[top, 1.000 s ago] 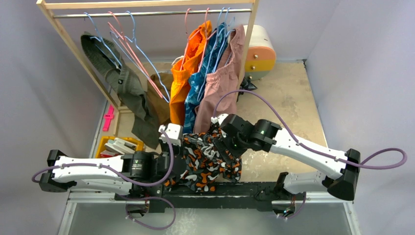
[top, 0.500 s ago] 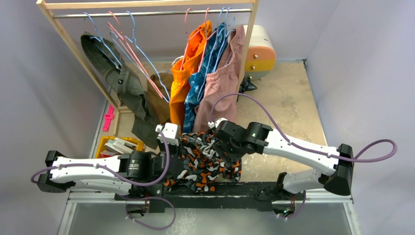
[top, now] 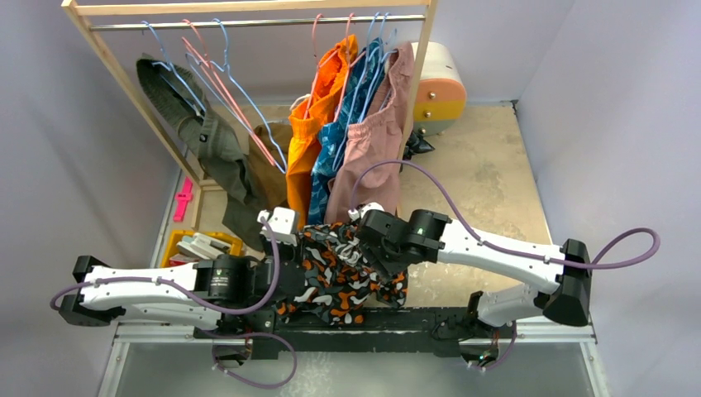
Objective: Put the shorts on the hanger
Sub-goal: Adjust the shorts at the center of the board.
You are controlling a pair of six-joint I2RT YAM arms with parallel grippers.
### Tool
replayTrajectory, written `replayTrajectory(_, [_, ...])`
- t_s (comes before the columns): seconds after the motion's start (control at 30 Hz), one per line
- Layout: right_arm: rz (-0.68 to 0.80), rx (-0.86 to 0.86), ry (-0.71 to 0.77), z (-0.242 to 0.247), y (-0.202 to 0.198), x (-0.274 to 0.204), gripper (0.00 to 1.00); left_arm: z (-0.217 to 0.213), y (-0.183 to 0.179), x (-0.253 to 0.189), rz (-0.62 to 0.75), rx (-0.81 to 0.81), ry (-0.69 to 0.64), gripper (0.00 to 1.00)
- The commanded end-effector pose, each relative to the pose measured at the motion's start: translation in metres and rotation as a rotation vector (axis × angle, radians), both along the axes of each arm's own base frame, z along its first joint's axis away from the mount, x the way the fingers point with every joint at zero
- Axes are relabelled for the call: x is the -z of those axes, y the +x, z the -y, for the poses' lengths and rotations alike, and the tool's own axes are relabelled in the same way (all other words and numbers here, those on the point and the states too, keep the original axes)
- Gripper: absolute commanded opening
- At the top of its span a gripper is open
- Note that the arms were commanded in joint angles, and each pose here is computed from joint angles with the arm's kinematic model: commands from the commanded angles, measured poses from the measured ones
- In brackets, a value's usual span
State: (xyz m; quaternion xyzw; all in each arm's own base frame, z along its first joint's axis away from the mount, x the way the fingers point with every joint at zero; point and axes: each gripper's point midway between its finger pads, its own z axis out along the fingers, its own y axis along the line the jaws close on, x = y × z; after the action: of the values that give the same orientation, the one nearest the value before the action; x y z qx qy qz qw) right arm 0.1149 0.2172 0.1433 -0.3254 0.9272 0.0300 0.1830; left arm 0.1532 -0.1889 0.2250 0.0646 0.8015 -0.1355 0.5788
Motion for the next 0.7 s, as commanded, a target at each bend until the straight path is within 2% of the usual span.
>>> replayTrajectory(0.0, [0.038,0.023,-0.021,0.000,0.004,-0.006,0.58,-0.008,0.003,-0.011,0.019,-0.038,-0.052,0.00])
replayTrajectory(0.17, [0.038,0.010,-0.040,-0.001,0.001,-0.002,0.50,-0.013,0.003,-0.013,0.018,-0.042,-0.061,0.00])
replayTrajectory(0.33, [0.042,0.005,-0.052,-0.002,0.001,0.000,0.35,-0.017,0.003,-0.015,0.021,-0.047,-0.066,0.00])
replayTrajectory(0.47, [0.073,0.028,-0.072,-0.001,0.005,-0.003,0.14,-0.020,0.003,-0.017,0.022,-0.048,-0.074,0.00])
replayTrajectory(0.53, [0.099,0.052,-0.077,0.000,0.010,-0.007,0.00,-0.022,0.003,-0.019,0.024,-0.048,-0.081,0.00])
replayTrajectory(0.67, [0.182,0.158,-0.049,0.000,0.024,-0.041,0.00,-0.019,0.001,-0.030,0.023,-0.011,-0.087,0.00])
